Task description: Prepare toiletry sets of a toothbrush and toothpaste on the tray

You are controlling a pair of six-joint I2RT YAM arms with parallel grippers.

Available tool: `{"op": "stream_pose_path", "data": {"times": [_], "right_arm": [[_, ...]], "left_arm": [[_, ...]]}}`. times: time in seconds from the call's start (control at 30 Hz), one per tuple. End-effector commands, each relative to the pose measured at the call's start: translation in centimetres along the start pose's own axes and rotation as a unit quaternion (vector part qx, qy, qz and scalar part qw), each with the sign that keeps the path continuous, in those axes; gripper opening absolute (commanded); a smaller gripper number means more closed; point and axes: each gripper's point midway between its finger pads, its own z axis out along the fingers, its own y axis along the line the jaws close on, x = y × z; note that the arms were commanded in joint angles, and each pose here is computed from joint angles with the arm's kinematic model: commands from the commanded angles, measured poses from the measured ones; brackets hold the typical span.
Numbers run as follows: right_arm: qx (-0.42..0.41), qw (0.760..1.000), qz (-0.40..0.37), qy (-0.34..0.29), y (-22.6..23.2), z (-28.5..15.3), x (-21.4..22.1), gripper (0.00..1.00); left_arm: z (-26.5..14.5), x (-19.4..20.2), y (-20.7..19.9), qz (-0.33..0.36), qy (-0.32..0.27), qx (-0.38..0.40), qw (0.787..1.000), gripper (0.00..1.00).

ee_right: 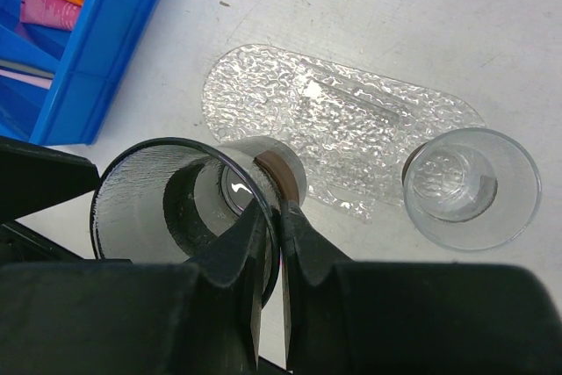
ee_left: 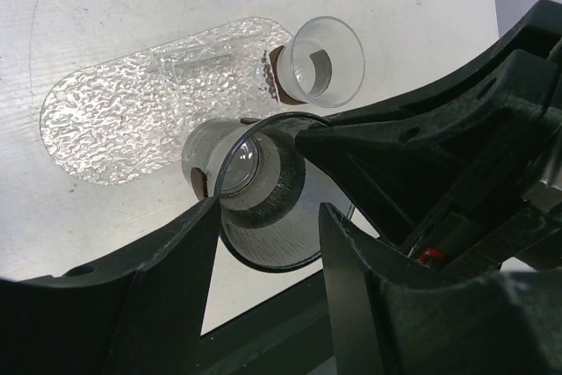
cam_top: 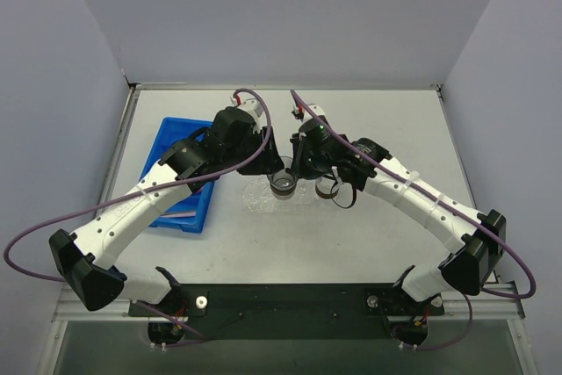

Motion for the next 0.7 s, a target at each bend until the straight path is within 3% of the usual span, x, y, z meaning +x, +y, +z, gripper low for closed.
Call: {"op": "stream_pose_path", "data": {"times": [0.0,0.17,0.43,0.67], "right_arm": [[-0.007,0.996,0.040,-0.081,0.4,-2.1,-4.2,0.00],[-0.002,0.995,0.043,-0.085,0.2,-2.2,-4.4,0.00],[-0.007,0.996,0.042,-0.083,0.4,-2.2,-4.2,0.00],[-0.010,0.995,0.043,-0.086,0.5,-2.2,-4.4,0.00]], "left_arm": [[-0.2,0.8,-0.1,-0.015,0.016,-0.021,1.000,0.59],[0.2,2.0,0.5,-0.015,0.037,-0.048,0.998,0.59],[-0.3,0.9,0.7,-0.024,0.005,-0.056,0.998,0.60],[0.6,1.7,0.6,-0.026,0.022,-0.051,0.998,0.58]]}}
